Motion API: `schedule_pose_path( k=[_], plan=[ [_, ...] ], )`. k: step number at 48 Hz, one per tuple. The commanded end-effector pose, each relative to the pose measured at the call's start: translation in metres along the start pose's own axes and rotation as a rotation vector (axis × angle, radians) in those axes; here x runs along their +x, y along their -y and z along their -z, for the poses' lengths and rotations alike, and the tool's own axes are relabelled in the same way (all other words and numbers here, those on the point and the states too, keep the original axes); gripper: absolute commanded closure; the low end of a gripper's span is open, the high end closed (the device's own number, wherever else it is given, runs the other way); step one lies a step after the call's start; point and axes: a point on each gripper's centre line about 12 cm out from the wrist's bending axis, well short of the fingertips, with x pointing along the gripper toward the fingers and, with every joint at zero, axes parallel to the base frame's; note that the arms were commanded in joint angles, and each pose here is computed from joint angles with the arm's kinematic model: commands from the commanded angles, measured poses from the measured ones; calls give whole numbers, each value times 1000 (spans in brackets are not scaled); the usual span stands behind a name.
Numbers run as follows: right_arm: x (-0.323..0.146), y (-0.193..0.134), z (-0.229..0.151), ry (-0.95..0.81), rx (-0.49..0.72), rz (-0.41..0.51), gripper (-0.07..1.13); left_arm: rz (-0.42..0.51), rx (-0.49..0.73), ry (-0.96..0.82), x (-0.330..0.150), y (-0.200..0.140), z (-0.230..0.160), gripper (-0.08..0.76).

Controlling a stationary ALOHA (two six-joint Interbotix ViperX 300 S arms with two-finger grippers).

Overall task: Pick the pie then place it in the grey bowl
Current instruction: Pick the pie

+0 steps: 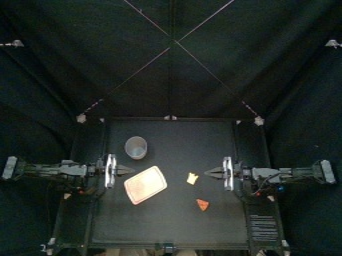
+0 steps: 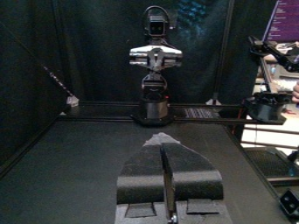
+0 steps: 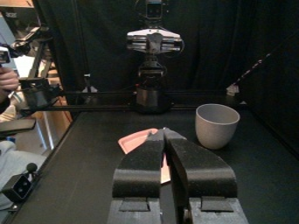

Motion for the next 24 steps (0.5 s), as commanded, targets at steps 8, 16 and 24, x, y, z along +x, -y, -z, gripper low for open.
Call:
schedule_pose_path(
  k=[8, 16, 24],
  plan=[
    [19, 14, 17, -95, 11, 64, 1055, -66, -5, 56, 3, -13, -7, 644],
    [35, 20, 20, -152, 141, 108, 1042, -67, 0, 65, 4, -13, -10, 644],
    [36, 25, 28, -260, 302, 160, 855, -64, 8, 63, 4, -13, -10, 644]
  ],
)
